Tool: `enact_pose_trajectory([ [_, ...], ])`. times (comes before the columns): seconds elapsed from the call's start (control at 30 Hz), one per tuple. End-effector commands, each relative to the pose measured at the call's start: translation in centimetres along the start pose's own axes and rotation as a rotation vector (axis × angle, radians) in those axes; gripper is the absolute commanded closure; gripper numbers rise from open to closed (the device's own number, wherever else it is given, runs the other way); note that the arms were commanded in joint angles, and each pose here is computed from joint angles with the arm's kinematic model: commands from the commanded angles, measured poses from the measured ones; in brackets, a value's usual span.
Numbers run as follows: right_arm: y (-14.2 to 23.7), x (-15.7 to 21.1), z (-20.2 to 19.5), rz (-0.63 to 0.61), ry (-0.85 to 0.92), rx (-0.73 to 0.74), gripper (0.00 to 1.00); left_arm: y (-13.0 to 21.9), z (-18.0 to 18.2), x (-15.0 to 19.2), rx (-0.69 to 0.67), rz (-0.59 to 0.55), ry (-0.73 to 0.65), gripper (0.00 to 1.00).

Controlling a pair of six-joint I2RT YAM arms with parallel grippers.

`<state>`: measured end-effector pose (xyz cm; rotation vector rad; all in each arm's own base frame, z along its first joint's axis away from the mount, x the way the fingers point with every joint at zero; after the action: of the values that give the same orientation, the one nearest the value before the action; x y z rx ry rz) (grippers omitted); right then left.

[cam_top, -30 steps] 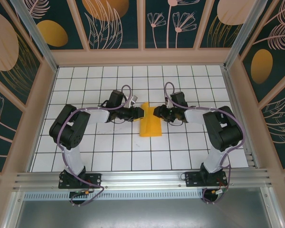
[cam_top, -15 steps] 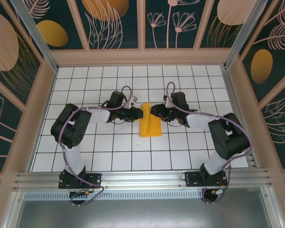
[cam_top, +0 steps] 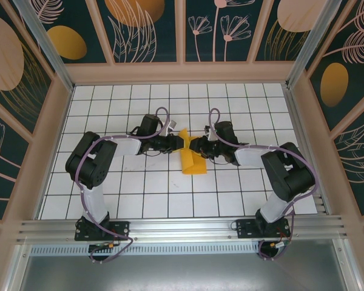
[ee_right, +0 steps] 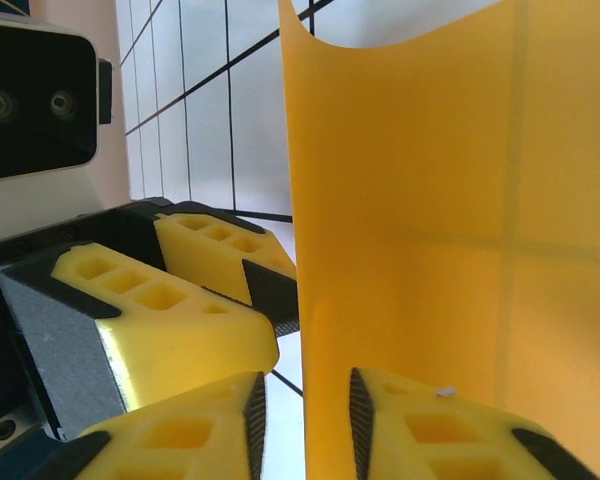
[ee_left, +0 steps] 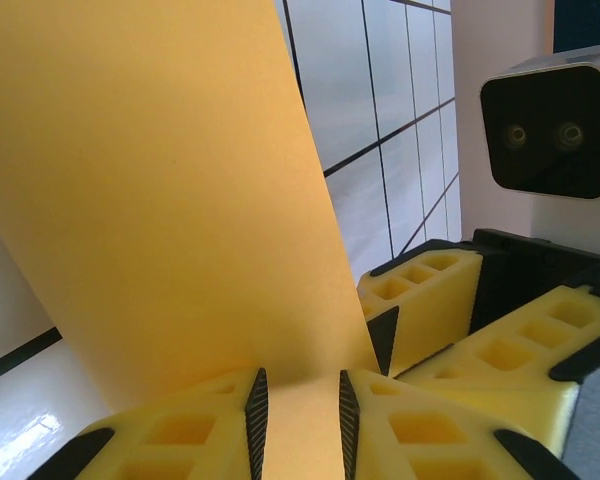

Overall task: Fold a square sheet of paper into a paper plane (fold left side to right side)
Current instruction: First fold in half a square sheet of paper at the center of the table.

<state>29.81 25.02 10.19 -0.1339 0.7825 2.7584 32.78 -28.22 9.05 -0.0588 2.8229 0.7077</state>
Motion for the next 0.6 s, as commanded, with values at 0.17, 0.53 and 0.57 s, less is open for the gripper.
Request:
enact_pose_trajectory([
  [0.17,-0.1,-0.1,-0.3,0.002,0.020,0.035,0.95,0.2,-0.8,-0.6,0.001,-0.016,-0.023,0.69],
  [0.53,1.7,-0.6,-2.9,-0.057,0.008,0.169,1.00,2.6,-1.1,-0.9,-0.153,-0.106,-0.035,0.45],
  [0.57,1.9,-0.5,-3.2,-0.059,0.002,0.178,1.00,2.7,-1.0,-0.9,-0.164,-0.112,-0.027,0.44],
])
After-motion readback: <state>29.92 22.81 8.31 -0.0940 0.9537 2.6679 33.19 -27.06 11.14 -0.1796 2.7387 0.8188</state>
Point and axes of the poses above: each hand's point on the last joint's axis, 136 mm out from that joint toward the fingers, its own y axis back along the fingers, its own z axis along the line the jaws close on, x = y × z, the point moved 4 cm from there along y, back along the fingers, and after that the axes turned 2 degrees about -y, right-handed, at the moved point
